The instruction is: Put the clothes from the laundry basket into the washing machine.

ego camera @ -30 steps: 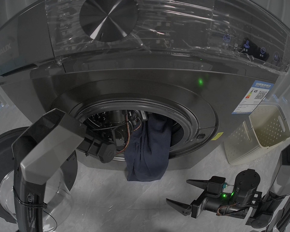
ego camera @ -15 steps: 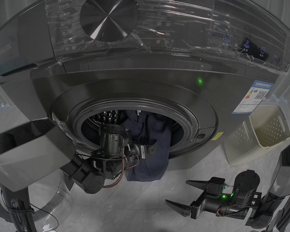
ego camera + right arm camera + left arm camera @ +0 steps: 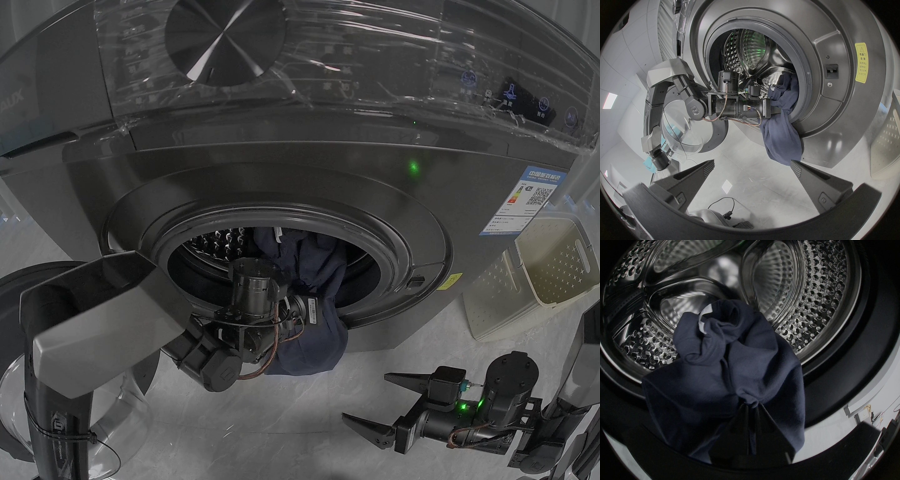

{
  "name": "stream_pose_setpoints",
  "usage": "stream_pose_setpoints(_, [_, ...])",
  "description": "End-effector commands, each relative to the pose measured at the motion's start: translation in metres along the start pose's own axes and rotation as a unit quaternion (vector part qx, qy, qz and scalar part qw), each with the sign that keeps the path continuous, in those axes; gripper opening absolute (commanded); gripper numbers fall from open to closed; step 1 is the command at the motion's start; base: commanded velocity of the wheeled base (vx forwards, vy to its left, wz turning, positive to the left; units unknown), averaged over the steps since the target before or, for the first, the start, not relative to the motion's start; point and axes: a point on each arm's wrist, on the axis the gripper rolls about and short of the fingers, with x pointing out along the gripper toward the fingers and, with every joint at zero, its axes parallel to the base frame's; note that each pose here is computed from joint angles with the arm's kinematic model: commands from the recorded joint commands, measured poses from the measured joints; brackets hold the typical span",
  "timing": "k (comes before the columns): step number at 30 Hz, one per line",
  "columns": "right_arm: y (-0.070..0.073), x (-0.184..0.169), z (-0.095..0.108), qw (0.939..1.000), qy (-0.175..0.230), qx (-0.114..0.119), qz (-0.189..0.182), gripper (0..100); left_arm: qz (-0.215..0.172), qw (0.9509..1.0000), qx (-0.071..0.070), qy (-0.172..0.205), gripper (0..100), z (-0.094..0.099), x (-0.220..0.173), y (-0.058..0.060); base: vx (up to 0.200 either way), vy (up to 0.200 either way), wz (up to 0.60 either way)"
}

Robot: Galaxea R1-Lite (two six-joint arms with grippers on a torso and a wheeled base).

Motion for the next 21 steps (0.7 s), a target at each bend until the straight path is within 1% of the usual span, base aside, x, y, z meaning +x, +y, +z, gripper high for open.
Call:
stream_pose_setpoints(1, [0.000,-0.001,0.001,1.0000,-0.003,0.000,0.000,100,0.006,0.9986,-0.015,-0.050,0,0.024,0.012,0.005,0.000,0.000,0.00])
stream_pose_setpoints(3, [0.000,0.000,0.001,1.0000,-0.003,0.001,0.001,100,0.003,0.9958,-0.024,-0.088,0,0.048,0.013,0.004,0.000,0.000,0.00])
stream_pose_setpoints(4, [0.000,0.000,0.001,1.0000,-0.002,0.001,0.001,100,0.004,0.9936,-0.027,-0.109,0,0.060,0.015,0.004,0.000,0.000,0.00])
stream_pose_setpoints(5, [0.000,0.000,0.001,1.0000,-0.002,0.001,0.001,100,0.005,0.9922,-0.030,-0.121,0,0.067,0.015,0.005,0.000,0.000,0.00])
stream_pose_setpoints(6, [0.000,0.000,0.001,1.0000,-0.002,0.000,0.001,100,0.007,0.9886,-0.035,-0.146,0,0.081,0.017,0.005,0.000,0.000,0.00])
stream_pose_setpoints(9, [0.000,0.000,0.001,1.0000,-0.002,0.001,0.001,100,0.009,0.9822,-0.047,-0.182,0,0.100,0.022,0.003,0.000,0.000,0.00])
stream_pose_setpoints(11, [0.000,0.000,0.000,1.0000,-0.001,0.001,0.000,100,0.012,0.9812,-0.048,-0.186,0,0.102,0.024,0.004,0.000,0.000,0.00])
stream_pose_setpoints(15, [0.000,0.000,0.000,1.0000,-0.001,0.001,0.000,100,0.019,0.9838,-0.048,-0.172,0,0.089,0.030,0.008,0.000,0.000,0.00])
stream_pose_setpoints(16, [0.000,0.000,0.000,1.0000,-0.001,0.001,0.000,100,0.021,0.9849,-0.047,-0.165,100,0.085,0.030,0.010,0.000,0.000,0.00])
stream_pose_setpoints(18, [0.000,0.000,0.000,1.0000,0.000,0.001,0.000,100,0.022,0.9859,-0.046,-0.159,100,0.083,0.027,0.010,0.000,0.000,0.00])
stream_pose_setpoints(21, [0.000,0.000,0.000,1.0000,0.001,0.001,0.001,100,0.022,0.9882,-0.046,-0.145,100,0.080,0.015,0.006,0.000,0.000,0.00])
